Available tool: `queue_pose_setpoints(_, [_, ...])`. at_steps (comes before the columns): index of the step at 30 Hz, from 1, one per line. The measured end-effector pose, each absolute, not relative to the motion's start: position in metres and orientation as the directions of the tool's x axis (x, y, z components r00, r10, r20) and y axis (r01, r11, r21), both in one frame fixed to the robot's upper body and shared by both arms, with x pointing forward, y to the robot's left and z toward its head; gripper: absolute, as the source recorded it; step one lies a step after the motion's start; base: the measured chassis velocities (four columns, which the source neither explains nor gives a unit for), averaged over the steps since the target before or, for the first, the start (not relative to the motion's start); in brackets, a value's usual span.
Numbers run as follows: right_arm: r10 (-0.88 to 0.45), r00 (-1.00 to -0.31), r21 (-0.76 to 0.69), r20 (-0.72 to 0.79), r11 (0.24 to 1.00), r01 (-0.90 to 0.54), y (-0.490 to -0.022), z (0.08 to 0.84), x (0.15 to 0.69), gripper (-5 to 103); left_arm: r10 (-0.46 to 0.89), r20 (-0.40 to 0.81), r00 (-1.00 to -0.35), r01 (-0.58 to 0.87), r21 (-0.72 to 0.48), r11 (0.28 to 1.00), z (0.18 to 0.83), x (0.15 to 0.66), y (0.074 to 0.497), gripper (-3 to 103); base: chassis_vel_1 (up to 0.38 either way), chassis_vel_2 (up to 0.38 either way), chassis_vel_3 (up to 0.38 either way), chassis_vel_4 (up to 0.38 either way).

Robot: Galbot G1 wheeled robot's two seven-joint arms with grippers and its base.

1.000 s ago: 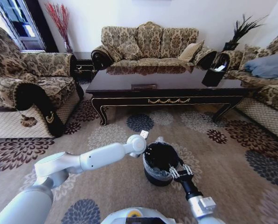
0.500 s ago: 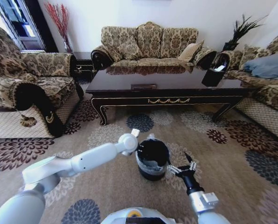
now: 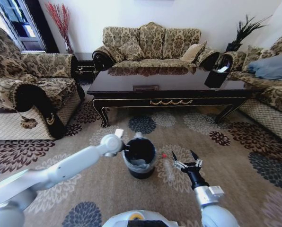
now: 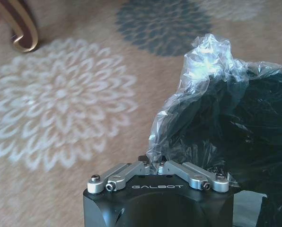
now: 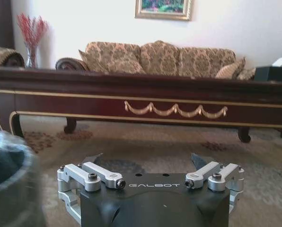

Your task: Move to the front of the table and pick up the trash from the floor, then place it into the trash bin.

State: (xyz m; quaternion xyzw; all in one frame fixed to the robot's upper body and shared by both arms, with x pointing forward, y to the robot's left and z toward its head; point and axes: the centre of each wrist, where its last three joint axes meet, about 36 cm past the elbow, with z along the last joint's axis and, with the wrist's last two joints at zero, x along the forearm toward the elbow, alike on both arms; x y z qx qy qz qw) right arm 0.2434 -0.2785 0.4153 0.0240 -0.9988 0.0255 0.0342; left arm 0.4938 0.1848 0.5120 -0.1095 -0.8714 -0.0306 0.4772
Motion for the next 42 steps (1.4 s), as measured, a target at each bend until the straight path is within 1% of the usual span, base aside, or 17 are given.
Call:
queue_pose_setpoints(2, [-0.034, -0.995, -0.063, 0.098, 0.997, -0.04, -0.286, 0.401, 0.252, 100, 0.148, 0.845, -0.515, 0.198, -0.051, 0.979, 0.503, 0.486, 0.199, 2, 0.0, 0.0, 0.0, 0.0])
queue_pose_setpoints(3, [-0.034, -0.995, -0.063, 0.098, 0.997, -0.04, -0.286, 0.401, 0.252, 100, 0.148, 0.845, -0.515, 0.198, -0.051, 0.979, 0.503, 0.486, 0.199, 2, 0.0, 0.0, 0.0, 0.0])
queue_pose_setpoints(7, [-0.035, -0.985, -0.126, 0.167, 0.99, -0.056, -0.307, 0.364, 0.272, 100, 0.125, 0.852, -0.509, 0.159, -0.049, 0.986, 0.489, 0.47, 0.226, 2, 0.0, 0.0, 0.0, 0.0])
queue_pose_setpoints(16, [-0.04, -0.96, -0.101, 0.277, 0.992, -0.071, -0.322, 0.337, 0.297, 100, 0.096, 0.848, -0.522, 0.099, -0.051, 0.994, 0.486, 0.452, 0.258, 2, 0.0, 0.0, 0.0, 0.0])
queue_pose_setpoints(24, [-0.019, -0.929, -0.129, 0.371, 0.989, -0.071, -0.33, 0.296, 0.319, 100, 0.082, 0.85, -0.521, 0.08, -0.047, 0.996, 0.485, 0.437, 0.272, 2, 0.0, 0.0, 0.0, 0.0])
queue_pose_setpoints(32, [-0.035, -0.871, -0.126, 0.491, 0.986, -0.11, -0.333, 0.268, 0.338, 100, 0.074, 0.857, -0.51, 0.07, -0.045, 0.997, 0.48, 0.424, 0.279, 2, 0.0, 0.0, 0.0, 0.0])
queue_pose_setpoints(38, [-0.049, -0.852, -0.147, 0.521, 0.978, -0.145, -0.33, 0.253, 0.351, 100, 0.062, 0.862, -0.504, 0.073, -0.029, 0.997, 0.476, 0.417, 0.278, 2, 0.0, 0.0, 0.0, 0.0])
queue_pose_setpoints(42, [-0.062, -0.848, -0.131, 0.526, 0.98, -0.152, -0.322, 0.253, 0.358, 100, 0.06, 0.862, -0.504, 0.075, -0.025, 0.997, 0.478, 0.413, 0.28, 2, 0.0, 0.0, 0.0, 0.0])
